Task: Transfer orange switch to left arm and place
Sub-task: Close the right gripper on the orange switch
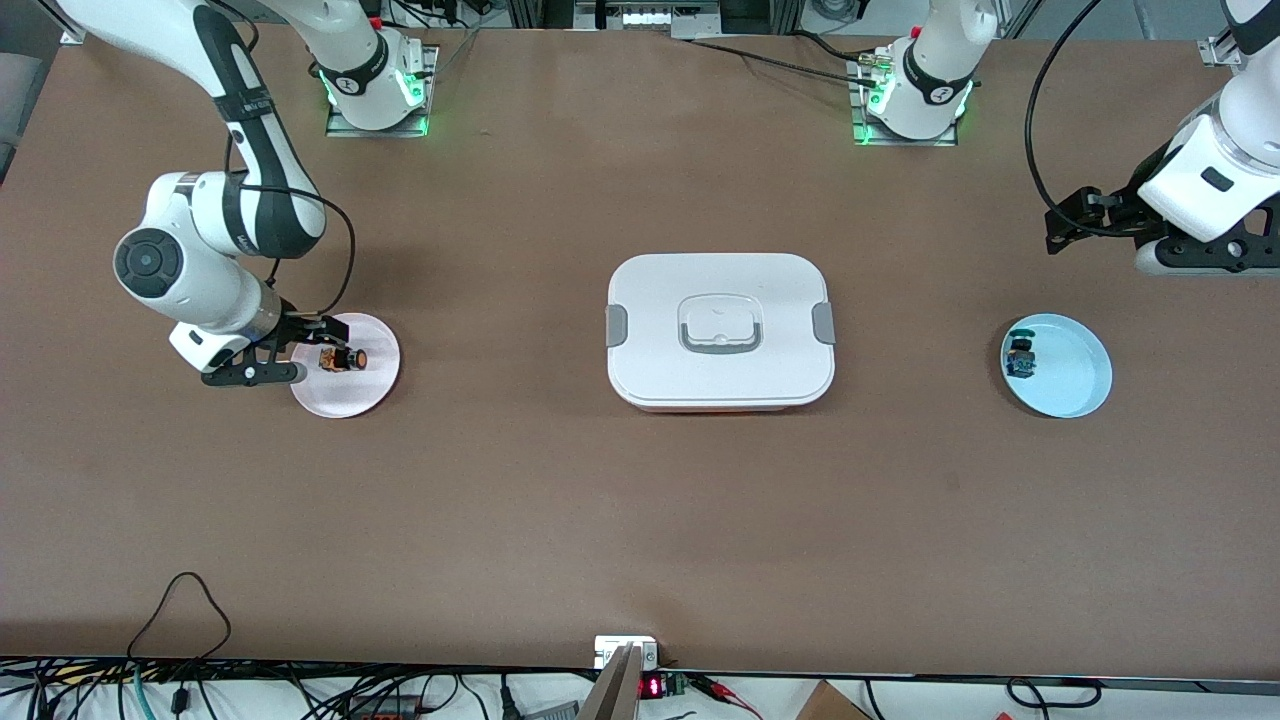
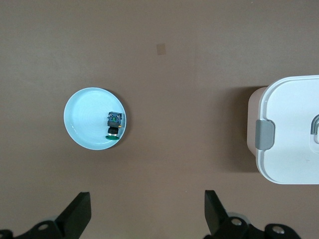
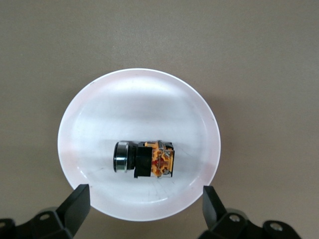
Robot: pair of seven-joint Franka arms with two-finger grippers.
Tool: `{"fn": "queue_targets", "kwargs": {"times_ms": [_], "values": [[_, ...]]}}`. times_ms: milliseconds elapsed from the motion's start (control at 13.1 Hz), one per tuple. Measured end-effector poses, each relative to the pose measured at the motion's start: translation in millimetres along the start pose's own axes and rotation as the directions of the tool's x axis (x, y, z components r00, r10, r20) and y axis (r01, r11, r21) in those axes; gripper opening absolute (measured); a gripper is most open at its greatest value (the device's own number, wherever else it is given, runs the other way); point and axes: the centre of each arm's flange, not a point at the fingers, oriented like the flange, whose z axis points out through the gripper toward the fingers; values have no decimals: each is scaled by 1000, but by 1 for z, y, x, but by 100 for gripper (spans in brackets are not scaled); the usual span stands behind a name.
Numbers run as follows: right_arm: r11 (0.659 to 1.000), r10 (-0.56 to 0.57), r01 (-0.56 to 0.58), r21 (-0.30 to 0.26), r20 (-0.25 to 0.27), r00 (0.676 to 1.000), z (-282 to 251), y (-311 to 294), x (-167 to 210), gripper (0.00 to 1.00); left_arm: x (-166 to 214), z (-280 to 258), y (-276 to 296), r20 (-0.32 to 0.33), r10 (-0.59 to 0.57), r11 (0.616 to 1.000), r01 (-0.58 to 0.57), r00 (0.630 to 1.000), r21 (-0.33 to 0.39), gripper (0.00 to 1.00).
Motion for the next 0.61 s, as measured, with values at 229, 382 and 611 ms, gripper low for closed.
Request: {"fn": "queue_targets", "kwargs": {"times_ms": [229, 382, 611], "values": [[1000, -3, 3, -6, 4, 1000, 26, -2, 1, 100, 0, 0, 0, 0, 0, 1000, 0, 1000, 0, 100], [1000, -2, 2, 2, 15, 1000, 38, -7, 1, 100, 0, 0, 0, 0, 0, 1000, 0, 1000, 0, 100], [1000, -1, 1, 10, 9, 1000, 50, -12, 3, 100, 0, 0, 0, 0, 0, 1000, 0, 1000, 0, 100]]}}
